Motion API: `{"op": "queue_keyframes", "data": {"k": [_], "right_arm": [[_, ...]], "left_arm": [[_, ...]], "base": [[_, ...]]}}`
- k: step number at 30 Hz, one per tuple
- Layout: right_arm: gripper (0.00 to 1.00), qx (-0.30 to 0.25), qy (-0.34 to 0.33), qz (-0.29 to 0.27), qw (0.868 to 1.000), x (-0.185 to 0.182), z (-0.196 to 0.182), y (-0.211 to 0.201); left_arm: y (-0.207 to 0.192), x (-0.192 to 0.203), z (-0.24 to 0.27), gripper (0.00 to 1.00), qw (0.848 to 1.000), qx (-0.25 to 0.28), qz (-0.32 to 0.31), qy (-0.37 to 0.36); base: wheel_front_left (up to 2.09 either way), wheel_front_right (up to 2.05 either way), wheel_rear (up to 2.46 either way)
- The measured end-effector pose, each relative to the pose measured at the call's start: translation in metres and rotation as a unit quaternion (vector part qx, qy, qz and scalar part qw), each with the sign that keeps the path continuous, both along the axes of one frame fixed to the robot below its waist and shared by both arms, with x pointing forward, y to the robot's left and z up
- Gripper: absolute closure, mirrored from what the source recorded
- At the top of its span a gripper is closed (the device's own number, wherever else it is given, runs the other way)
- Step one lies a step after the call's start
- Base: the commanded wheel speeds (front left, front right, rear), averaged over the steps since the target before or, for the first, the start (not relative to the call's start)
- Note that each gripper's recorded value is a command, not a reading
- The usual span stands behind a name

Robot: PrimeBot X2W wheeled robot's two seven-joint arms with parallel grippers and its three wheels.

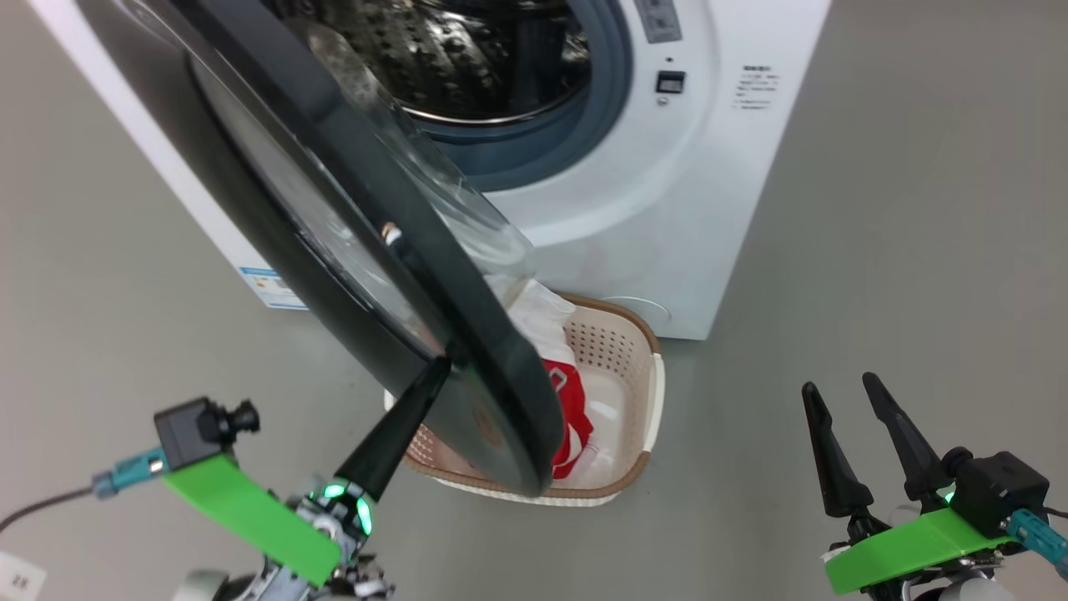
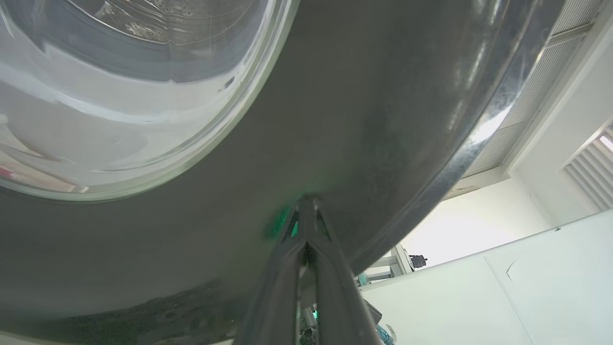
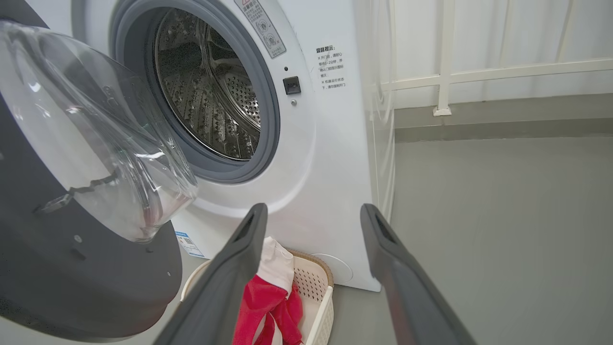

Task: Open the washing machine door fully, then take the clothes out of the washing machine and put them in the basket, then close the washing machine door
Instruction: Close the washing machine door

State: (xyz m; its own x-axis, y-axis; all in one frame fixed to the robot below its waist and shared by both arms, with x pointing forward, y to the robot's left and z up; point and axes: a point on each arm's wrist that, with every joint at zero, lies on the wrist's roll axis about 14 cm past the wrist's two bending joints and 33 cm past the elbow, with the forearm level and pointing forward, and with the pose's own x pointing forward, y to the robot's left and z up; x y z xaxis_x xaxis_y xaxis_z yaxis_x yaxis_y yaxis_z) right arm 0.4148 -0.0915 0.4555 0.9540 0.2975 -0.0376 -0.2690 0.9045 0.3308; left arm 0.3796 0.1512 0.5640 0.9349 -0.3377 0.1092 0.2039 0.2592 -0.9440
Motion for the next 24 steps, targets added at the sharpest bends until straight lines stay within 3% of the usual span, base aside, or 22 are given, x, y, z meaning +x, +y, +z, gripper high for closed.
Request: {"op": "queue_keyframes", "data": {"k": [24], "right_arm": [[0.0, -0.005, 0.026, -0.118, 0.993, -0.006, -0.018, -0.074]], "left_arm": [[-0.054, 0.122, 0.005, 1.0, 0.998, 0.033, 0.017, -0.055]], "base": [[0.0, 0.0, 0.0]]}}
